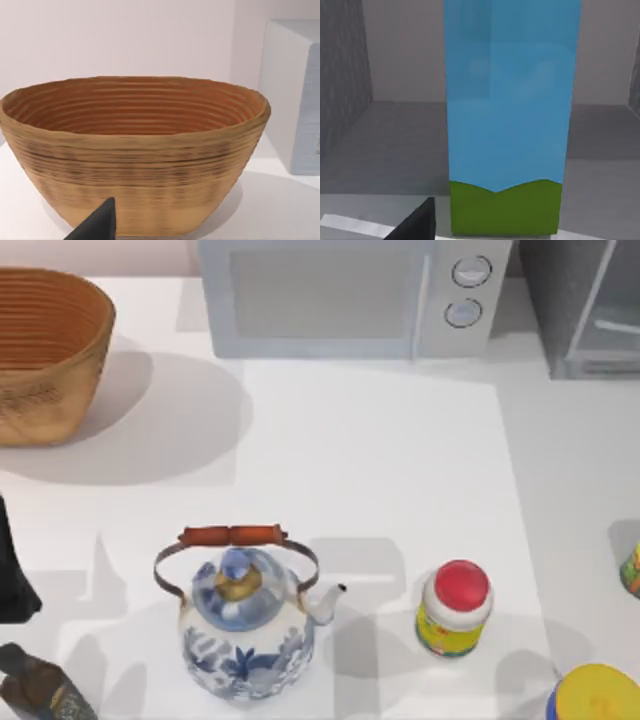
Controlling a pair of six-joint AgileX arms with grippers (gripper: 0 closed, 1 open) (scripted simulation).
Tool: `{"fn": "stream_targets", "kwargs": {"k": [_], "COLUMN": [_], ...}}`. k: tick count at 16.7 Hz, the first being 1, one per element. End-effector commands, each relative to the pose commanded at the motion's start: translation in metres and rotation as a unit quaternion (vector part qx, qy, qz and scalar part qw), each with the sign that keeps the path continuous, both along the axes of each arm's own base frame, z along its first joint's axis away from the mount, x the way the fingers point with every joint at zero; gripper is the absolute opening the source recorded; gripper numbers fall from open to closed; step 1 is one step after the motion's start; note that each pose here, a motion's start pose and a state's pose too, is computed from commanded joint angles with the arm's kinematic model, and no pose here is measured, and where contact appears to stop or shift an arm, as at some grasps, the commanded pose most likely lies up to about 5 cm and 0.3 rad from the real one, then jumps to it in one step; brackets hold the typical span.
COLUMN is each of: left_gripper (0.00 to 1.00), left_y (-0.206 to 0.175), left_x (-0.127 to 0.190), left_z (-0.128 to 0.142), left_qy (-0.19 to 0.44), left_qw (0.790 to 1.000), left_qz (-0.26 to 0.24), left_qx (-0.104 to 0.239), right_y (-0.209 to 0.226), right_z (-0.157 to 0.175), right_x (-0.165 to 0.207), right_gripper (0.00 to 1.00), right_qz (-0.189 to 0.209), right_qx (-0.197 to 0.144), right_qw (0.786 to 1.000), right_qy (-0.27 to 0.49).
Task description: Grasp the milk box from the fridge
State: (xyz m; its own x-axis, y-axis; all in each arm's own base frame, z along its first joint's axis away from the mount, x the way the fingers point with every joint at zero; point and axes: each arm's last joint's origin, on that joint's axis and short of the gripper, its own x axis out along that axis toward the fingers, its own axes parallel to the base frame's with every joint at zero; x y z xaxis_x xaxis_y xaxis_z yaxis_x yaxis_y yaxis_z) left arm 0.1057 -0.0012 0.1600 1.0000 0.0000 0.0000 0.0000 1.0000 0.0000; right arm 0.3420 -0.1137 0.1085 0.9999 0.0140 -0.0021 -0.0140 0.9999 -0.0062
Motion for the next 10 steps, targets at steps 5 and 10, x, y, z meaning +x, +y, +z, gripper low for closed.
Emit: {"fn": "stream_targets", "kwargs": {"k": [5, 10], "left_gripper": [1.00, 1.00], "left_y": [0.000, 0.000], "left_x": [0.000, 0.000], "left_z": [0.000, 0.000], "left_qy": [0.000, 0.000], "left_qw": [1.000, 1.000], "left_qz": [0.000, 0.000], "left_qx": [0.000, 0.000], "right_y": [0.014, 0.020], "right_z": [0.009, 0.011], "right_x": [0.073, 0.086], "right_gripper": [1.00, 1.00], "right_qz": [-0.010, -0.012], "right_qx": [-0.001, -0.001], "right_qw": [1.000, 1.000], "right_qy": [0.000, 0.004]}}
